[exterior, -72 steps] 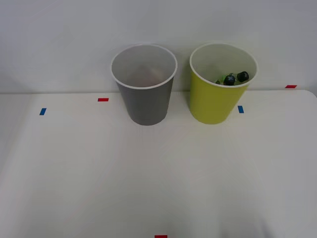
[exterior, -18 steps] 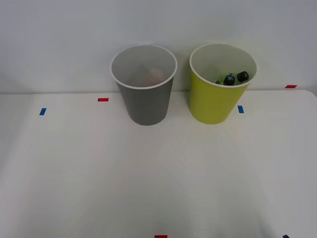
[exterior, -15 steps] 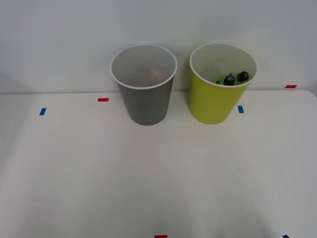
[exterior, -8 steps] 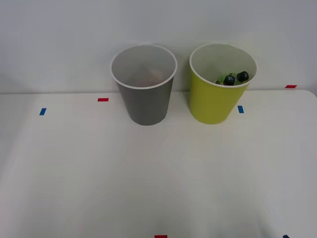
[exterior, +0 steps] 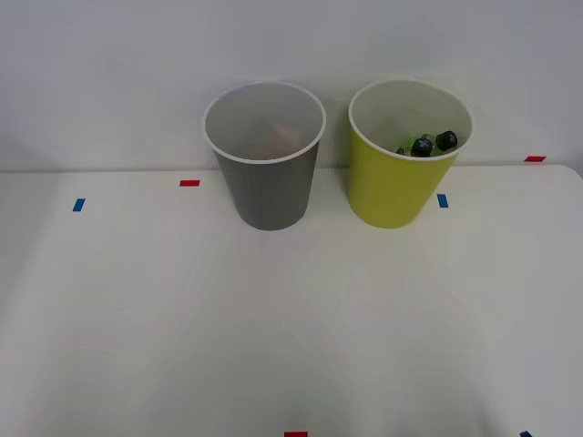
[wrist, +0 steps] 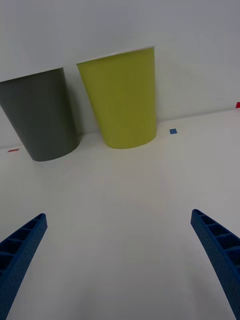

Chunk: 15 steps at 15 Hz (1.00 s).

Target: Put cans in the gray bin, plastic bottles in the light green bin

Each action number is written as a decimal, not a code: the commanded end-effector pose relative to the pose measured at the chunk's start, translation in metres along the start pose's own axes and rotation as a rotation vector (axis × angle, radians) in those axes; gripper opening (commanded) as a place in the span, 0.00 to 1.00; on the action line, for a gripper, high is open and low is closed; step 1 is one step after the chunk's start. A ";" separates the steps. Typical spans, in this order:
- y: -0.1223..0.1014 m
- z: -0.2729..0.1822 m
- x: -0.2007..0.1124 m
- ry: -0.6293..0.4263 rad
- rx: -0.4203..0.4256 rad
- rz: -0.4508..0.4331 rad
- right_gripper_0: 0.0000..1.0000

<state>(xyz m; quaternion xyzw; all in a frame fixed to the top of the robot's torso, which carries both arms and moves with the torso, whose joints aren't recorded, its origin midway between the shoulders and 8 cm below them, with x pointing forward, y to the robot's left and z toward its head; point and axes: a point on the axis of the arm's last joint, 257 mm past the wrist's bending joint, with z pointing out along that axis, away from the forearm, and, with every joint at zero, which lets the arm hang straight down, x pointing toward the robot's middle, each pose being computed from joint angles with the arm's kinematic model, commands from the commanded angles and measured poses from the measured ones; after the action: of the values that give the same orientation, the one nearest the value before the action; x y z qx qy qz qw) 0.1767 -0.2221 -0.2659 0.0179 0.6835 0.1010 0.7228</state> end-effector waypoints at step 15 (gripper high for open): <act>0.000 0.000 0.000 0.000 0.000 0.000 1.00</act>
<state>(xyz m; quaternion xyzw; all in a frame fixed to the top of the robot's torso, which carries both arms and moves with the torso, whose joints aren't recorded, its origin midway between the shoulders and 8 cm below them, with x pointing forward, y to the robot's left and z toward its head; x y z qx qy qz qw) 0.1767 -0.2221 -0.2659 0.0179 0.6835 0.1010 0.7227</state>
